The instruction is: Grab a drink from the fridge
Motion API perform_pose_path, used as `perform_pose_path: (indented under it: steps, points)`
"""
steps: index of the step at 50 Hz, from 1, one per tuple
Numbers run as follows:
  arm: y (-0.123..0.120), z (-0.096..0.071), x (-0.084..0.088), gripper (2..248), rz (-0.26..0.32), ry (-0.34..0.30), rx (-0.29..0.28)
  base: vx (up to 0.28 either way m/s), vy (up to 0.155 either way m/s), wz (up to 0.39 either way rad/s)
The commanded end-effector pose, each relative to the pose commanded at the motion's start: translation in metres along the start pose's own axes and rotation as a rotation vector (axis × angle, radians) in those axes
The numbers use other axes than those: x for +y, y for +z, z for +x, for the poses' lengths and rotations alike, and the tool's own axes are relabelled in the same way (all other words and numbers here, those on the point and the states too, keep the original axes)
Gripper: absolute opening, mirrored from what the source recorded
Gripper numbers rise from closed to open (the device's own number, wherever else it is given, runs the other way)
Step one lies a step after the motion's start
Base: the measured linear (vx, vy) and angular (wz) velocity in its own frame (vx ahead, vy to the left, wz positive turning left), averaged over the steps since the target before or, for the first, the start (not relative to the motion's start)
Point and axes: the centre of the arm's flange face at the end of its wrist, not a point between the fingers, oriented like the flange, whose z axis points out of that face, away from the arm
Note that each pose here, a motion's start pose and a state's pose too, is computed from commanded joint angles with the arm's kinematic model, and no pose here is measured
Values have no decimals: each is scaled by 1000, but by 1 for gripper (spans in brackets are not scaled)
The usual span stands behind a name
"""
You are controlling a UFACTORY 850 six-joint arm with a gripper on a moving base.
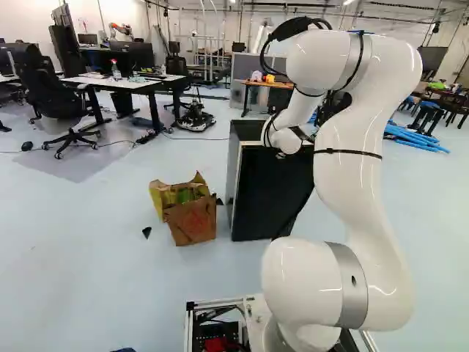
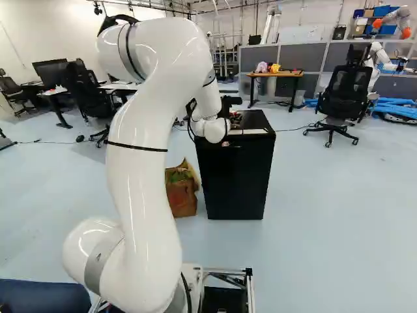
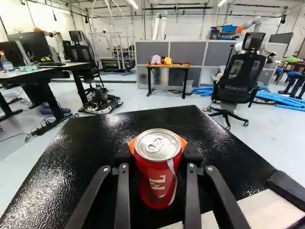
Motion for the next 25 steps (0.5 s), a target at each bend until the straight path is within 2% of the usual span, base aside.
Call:
perform_pose_path:
  steps: [9, 25]
  points:
    - [0, 1, 0, 99, 0, 0, 2, 0, 0, 0]
    - [-3, 17, 0, 99, 0, -1, 27, 0, 0, 0]
